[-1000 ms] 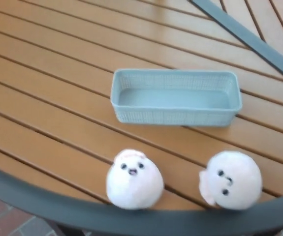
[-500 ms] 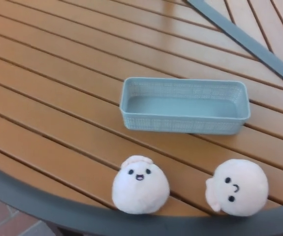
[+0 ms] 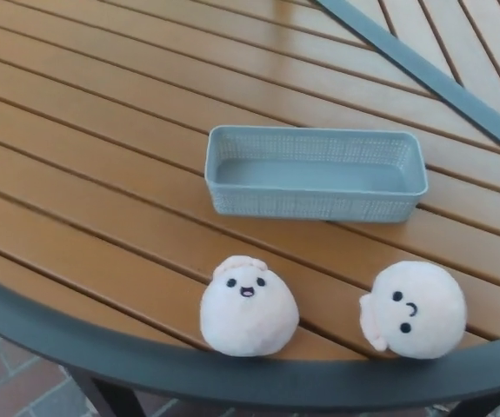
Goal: The robot walks towards a desk kept outside and uses its right hand to pick up two emotional support dumplings one after the other and puts it in a container kept in front of it on the desk
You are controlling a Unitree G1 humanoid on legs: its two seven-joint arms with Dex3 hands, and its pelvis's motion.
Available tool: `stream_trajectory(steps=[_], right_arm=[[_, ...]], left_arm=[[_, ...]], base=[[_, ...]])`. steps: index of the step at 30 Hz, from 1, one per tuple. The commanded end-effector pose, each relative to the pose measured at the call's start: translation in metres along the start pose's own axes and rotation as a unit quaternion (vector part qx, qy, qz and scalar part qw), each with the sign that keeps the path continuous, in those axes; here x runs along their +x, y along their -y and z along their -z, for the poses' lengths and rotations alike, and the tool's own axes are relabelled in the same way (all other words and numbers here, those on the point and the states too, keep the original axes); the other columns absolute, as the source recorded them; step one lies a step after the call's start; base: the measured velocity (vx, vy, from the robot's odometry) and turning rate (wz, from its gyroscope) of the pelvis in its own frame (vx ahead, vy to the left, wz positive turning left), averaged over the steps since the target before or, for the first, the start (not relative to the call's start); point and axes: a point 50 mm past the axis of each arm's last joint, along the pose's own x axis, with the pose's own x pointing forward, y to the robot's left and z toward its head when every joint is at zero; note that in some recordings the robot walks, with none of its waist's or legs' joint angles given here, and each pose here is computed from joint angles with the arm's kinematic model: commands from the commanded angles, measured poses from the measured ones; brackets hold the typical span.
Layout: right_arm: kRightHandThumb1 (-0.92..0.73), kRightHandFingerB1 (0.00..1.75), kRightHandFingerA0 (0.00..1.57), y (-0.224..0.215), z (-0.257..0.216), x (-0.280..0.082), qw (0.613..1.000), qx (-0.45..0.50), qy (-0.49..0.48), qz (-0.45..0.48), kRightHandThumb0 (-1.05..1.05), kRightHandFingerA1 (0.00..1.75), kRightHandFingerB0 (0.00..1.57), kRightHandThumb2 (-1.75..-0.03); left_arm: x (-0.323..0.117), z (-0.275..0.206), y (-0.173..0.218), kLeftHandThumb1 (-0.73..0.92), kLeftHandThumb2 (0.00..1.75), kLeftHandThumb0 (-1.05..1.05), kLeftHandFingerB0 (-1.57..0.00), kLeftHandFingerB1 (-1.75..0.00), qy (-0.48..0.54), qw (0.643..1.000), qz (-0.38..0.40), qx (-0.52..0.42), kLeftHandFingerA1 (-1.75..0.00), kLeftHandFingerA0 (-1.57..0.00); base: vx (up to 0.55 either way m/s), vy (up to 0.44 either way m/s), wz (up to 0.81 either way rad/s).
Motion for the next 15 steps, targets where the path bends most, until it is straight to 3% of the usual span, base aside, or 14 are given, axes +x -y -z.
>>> stream_trajectory(steps=[1,3,9,15], right_arm=[[0.16,1.24,1.14,0.0046,0.0043,-0.0010,0.999,0.043,-0.015,0.018,-0.05,1.23,0.88,-1.75],[0.17,1.27,1.13,0.0051,0.0047,-0.0017,0.999,0.043,-0.013,0.019,-0.17,1.24,0.86,-1.75],[0.18,1.28,1.15,0.0053,0.0032,-0.0014,0.999,0.046,-0.007,0.024,-0.08,1.19,0.82,-1.75],[0.18,1.26,1.21,0.0054,-0.0005,0.0017,0.998,0.049,-0.008,0.026,-0.08,1.16,0.88,-1.75]], left_arm=[[0.0020,-0.0113,-0.0098,0.53,0.56,-0.38,-0.82,-0.51,0.027,0.999,-0.013,-0.013,-0.67,-0.84],[0.0023,-0.0129,-0.0097,0.54,0.56,-0.38,-0.81,-0.52,0.030,0.999,-0.009,-0.013,-0.66,-0.83],[0.0025,-0.0134,-0.0077,0.54,0.57,-0.37,-0.84,-0.52,0.032,0.999,-0.007,-0.006,-0.66,-0.84],[0.0021,-0.0115,-0.0093,0.53,0.56,-0.37,-0.84,-0.53,0.028,0.999,-0.013,-0.014,-0.66,-0.83]], base=[[-0.09,0.242,0.12],[-0.01,0.107,0.00],[0.04,0.015,0.10],[0.00,-0.014,0.00]])
